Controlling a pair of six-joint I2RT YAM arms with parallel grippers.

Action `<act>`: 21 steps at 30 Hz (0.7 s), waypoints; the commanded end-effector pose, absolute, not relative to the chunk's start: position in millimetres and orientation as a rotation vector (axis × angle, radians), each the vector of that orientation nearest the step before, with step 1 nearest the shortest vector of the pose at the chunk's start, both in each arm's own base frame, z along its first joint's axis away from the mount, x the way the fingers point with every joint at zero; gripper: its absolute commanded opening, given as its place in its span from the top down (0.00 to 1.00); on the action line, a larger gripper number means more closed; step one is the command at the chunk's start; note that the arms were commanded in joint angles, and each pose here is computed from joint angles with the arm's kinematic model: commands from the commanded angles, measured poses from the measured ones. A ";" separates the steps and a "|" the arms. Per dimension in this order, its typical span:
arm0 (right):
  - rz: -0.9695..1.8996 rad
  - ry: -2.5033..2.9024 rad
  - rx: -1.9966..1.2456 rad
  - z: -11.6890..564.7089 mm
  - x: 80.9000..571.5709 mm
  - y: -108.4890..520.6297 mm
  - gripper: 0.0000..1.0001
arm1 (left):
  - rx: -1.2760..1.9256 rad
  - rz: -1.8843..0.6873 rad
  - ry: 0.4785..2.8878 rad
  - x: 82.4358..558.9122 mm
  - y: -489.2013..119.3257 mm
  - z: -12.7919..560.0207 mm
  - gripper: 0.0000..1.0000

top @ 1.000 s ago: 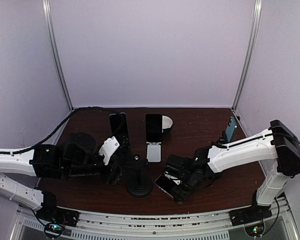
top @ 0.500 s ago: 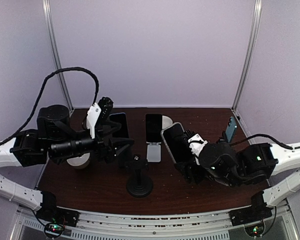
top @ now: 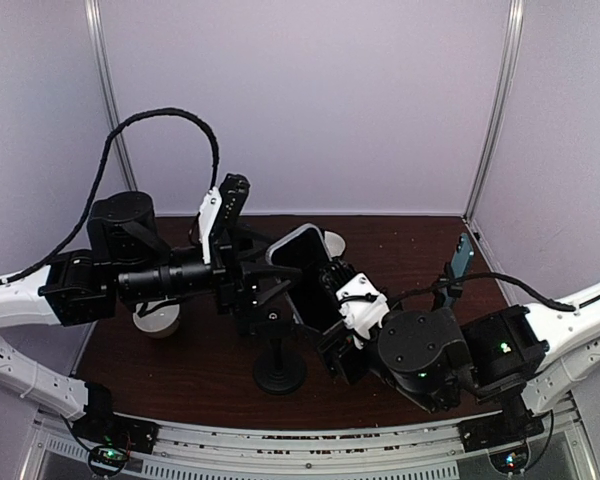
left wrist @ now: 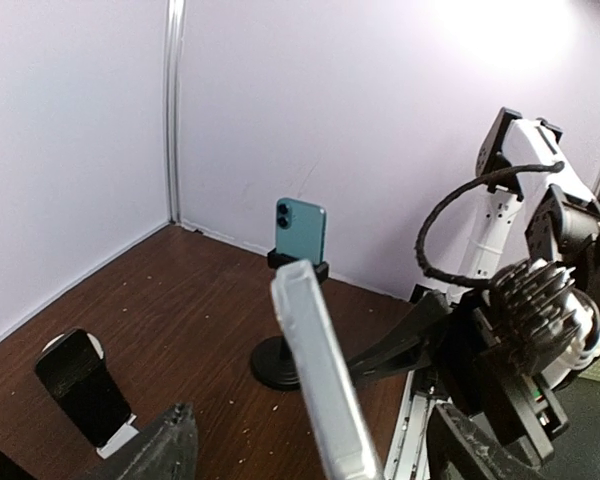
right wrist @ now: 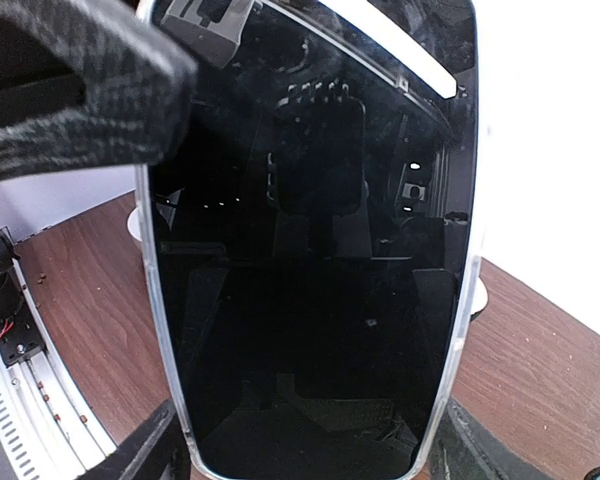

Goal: Place the phone on the phone stand

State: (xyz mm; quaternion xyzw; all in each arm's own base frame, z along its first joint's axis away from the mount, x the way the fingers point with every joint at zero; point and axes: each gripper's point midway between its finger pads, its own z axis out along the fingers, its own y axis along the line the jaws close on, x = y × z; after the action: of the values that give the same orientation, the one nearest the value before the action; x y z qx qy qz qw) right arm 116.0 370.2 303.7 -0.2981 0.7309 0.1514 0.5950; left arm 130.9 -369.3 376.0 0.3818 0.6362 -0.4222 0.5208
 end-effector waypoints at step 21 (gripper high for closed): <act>0.861 1.489 -1.037 335.7 74.7 357.7 0.00 | 1.188 -1.190 1.214 72.9 -367.1 368.3 1.00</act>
State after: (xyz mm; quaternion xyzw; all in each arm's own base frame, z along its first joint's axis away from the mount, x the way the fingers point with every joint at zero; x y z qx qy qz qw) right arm 93.9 359.2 320.6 -0.3881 0.6727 0.2347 0.5847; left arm 96.2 -372.5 340.1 0.4467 0.5955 -0.4697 0.4746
